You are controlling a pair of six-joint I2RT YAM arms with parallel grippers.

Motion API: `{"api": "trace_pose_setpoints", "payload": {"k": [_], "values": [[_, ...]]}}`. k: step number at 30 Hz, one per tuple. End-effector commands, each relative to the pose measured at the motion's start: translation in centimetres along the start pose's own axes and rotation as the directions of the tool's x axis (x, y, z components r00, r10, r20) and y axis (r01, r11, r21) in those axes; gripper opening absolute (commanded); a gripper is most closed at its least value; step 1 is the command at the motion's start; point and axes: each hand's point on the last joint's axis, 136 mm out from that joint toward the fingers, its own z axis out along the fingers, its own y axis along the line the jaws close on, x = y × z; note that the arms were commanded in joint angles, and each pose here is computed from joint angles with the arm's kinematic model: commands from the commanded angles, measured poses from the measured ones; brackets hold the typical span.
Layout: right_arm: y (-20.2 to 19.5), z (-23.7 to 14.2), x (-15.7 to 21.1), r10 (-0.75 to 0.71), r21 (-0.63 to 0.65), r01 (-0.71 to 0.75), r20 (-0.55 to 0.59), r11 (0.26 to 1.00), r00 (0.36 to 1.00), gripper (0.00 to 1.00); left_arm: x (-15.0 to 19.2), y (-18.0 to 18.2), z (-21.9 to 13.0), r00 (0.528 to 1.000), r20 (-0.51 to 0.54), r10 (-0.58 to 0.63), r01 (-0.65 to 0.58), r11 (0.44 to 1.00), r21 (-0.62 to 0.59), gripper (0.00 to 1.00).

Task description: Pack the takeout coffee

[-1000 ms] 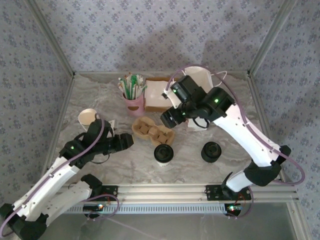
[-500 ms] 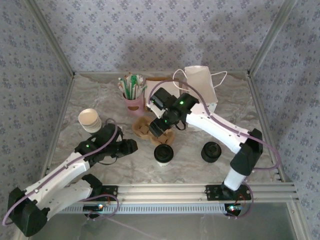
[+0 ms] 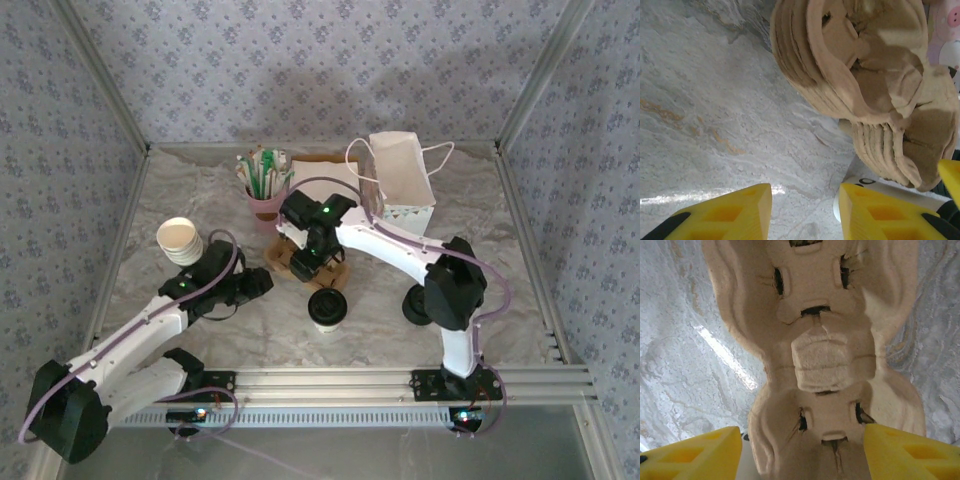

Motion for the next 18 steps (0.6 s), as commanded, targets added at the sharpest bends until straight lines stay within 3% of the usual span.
{"api": "trace_pose_setpoints", "payload": {"k": [1,10,18], "values": [[0.1,0.2,-1.0,-0.040,0.006,0.040,0.003,0.999,0.999,0.64,-0.3,-0.3,0.1,1.000,0.005,-0.007,0.007,0.999,0.032,0.39],[-0.9,1.1,-1.9,-0.035,0.041,0.036,-0.004,0.999,0.999,0.56,-0.1,0.4,0.4,1.000,-0.004,-0.017,0.017,0.999,0.027,0.37],[-1.1,1.9,-2.2,-0.040,0.045,0.041,-0.022,0.998,0.999,0.57,-0.1,0.5,0.5,1.000,-0.007,-0.018,0.018,0.999,0.026,0.37]]}}
